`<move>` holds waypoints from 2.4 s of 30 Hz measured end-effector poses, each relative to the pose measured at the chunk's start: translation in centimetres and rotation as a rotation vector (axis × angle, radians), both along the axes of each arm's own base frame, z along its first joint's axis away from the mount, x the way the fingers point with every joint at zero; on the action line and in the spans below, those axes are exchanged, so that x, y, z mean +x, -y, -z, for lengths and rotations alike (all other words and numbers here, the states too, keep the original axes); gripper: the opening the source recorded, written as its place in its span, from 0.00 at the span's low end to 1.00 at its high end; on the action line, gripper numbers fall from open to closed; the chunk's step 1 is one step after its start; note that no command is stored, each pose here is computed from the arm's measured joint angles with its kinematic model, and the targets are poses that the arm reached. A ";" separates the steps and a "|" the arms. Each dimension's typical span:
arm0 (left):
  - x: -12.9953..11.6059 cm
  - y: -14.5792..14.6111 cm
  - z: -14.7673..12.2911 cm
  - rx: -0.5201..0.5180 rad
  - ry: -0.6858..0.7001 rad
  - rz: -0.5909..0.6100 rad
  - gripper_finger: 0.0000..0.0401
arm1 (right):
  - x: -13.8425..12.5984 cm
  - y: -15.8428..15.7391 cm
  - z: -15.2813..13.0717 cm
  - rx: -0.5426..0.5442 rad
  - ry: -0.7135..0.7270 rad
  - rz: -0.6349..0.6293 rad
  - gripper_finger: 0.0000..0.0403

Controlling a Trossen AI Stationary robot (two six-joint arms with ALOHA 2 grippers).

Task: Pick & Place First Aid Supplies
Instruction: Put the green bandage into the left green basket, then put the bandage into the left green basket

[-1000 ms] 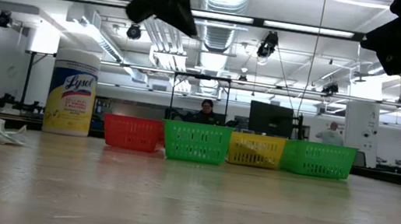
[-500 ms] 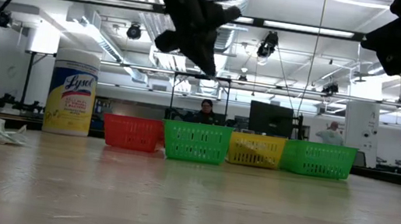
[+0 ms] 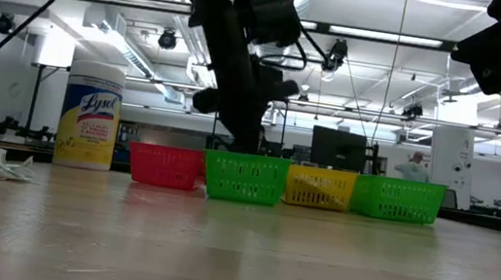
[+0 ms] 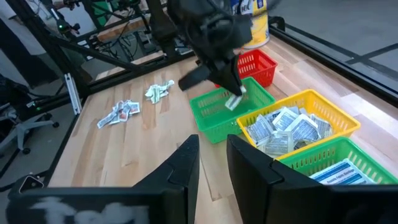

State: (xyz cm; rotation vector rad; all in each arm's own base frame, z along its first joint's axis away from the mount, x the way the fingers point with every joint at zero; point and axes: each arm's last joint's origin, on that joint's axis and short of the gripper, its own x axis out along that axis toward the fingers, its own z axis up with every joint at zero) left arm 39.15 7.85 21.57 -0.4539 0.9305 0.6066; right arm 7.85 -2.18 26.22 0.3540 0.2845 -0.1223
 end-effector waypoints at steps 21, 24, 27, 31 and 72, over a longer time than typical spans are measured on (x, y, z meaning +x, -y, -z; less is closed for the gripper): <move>0.8 0.0 3.3 -0.006 -0.099 0.072 0.04 | 0.0 0.0 0.0 -0.004 0.000 -0.001 0.17; 0.8 0.0 3.3 -0.004 -0.099 0.075 0.12 | 0.0 0.0 0.0 -0.004 0.000 -0.001 0.17; 0.8 0.0 3.3 -0.003 -0.100 0.077 0.21 | 0.0 0.0 0.0 -0.004 0.000 -0.001 0.18; 0.8 -0.1 2.7 0.002 -0.116 0.089 0.33 | 0.0 0.0 0.0 -0.004 0.000 -0.001 0.20; -6.1 11.2 -5.9 -0.169 -0.641 -0.084 0.43 | 0.0 0.0 0.0 -0.005 0.001 -0.001 0.22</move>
